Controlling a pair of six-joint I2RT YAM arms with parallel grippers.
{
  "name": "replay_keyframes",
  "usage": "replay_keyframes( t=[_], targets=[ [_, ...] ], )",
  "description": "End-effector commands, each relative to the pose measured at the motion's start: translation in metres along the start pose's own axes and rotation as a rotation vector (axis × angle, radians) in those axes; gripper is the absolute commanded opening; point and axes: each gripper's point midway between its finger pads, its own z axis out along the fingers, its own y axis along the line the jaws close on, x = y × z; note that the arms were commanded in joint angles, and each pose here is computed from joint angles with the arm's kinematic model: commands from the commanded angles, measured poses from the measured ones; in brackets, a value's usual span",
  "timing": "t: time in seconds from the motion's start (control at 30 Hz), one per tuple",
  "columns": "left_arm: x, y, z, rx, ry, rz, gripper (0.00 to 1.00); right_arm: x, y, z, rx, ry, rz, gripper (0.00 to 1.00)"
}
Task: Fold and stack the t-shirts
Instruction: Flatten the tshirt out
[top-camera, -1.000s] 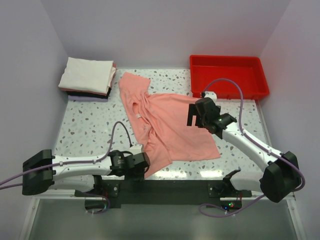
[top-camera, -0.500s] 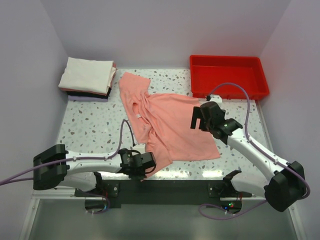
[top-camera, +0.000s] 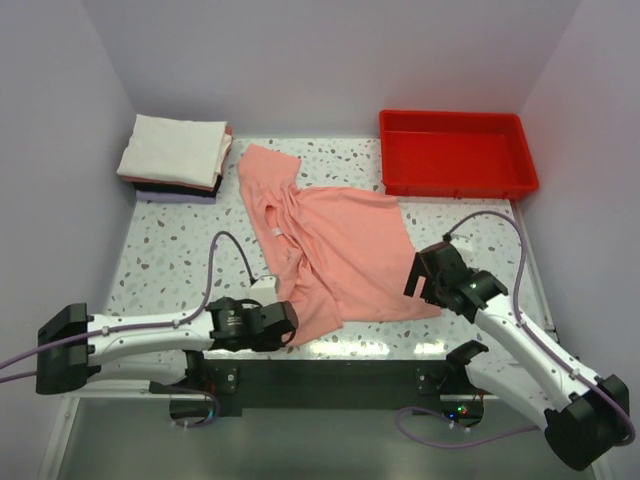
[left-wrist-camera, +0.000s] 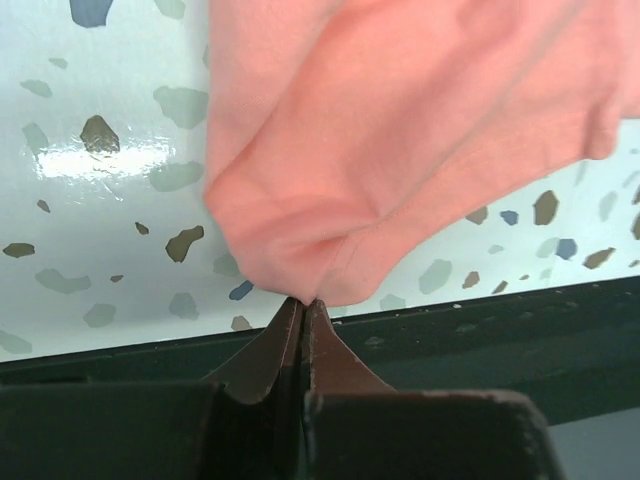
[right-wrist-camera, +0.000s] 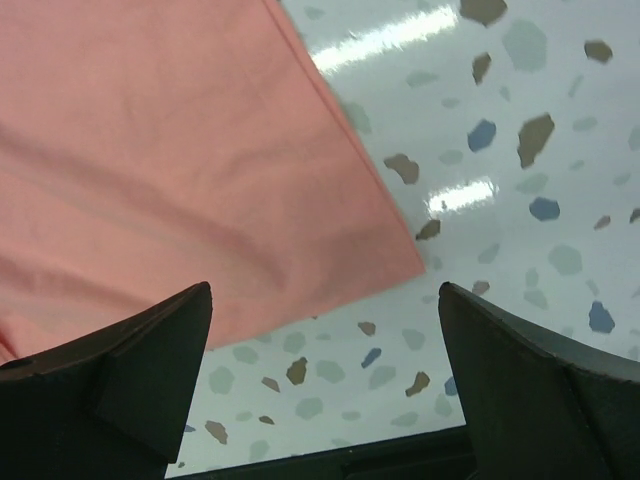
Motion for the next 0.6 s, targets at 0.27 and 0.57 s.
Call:
replay_keyframes(
  t=[0.27, 0.57],
  targets=[
    [-0.028, 0.012, -0.021, 0.068, -0.152, -0.066, 0.00, 0.037, -0.047, 0.006, 0.176, -0.015, 0.369, 0.90],
    [-0.036, 0.018, -0.023, 0.036, -0.193, -0.066, 0.00, 0.042, -0.055, 0.022, 0.215, -0.054, 0.424, 0.59]
  ],
)
